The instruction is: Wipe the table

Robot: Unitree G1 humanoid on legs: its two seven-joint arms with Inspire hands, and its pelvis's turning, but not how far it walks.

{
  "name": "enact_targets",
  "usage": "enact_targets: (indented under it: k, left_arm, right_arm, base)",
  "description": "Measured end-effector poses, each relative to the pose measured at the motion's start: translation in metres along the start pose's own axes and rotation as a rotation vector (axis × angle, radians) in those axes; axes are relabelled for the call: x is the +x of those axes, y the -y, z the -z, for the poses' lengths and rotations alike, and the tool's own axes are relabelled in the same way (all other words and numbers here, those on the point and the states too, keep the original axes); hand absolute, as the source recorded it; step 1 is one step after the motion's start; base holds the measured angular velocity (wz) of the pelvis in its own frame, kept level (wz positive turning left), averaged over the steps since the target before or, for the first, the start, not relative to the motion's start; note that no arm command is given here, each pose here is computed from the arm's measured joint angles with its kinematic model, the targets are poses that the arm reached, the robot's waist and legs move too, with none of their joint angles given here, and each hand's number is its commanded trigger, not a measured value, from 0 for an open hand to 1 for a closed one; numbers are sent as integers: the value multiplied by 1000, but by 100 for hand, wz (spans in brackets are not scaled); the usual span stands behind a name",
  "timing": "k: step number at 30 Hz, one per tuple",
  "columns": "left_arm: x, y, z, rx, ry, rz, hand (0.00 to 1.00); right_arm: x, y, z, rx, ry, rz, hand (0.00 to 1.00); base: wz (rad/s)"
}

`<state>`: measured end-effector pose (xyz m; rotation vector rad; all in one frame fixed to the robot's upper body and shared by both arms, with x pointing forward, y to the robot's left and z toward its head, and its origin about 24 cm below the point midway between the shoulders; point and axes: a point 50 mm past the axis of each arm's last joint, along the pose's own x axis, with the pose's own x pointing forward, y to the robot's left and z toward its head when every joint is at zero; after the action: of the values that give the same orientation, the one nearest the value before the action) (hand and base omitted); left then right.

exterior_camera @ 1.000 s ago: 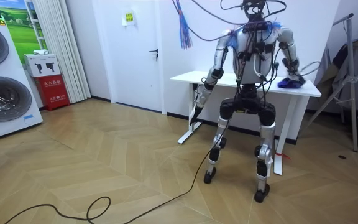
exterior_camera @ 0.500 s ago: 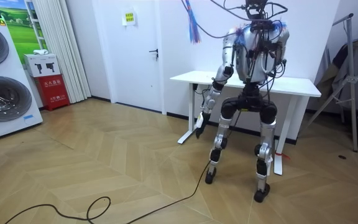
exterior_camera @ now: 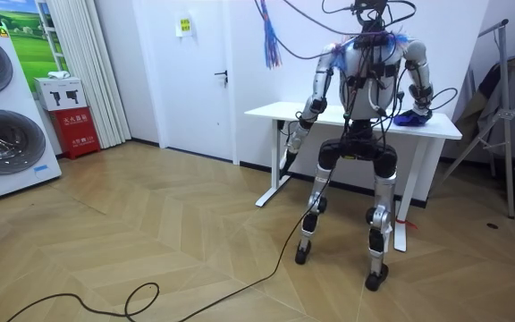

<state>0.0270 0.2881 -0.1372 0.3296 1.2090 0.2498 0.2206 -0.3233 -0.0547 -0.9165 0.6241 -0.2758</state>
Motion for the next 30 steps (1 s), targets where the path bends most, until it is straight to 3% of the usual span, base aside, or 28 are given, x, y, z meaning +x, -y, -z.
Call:
enact_targets:
  k: [11, 21, 30]
  left_arm:
    - [-4, 11, 14, -27, -45, 11, 0]
    - [2, 7, -32, -89, 141, -4, 0]
    - [3, 12, -43, -111, 181, 8, 0]
  right_arm:
    - [-2, 3, -6, -69, 37, 8, 0]
    - [-4, 2, -24, -69, 136, 14, 0]
    - [-13, 10, -44, -42, 249, 65, 0]
  base:
    - [-10]
    - [-16]
    - [-10]
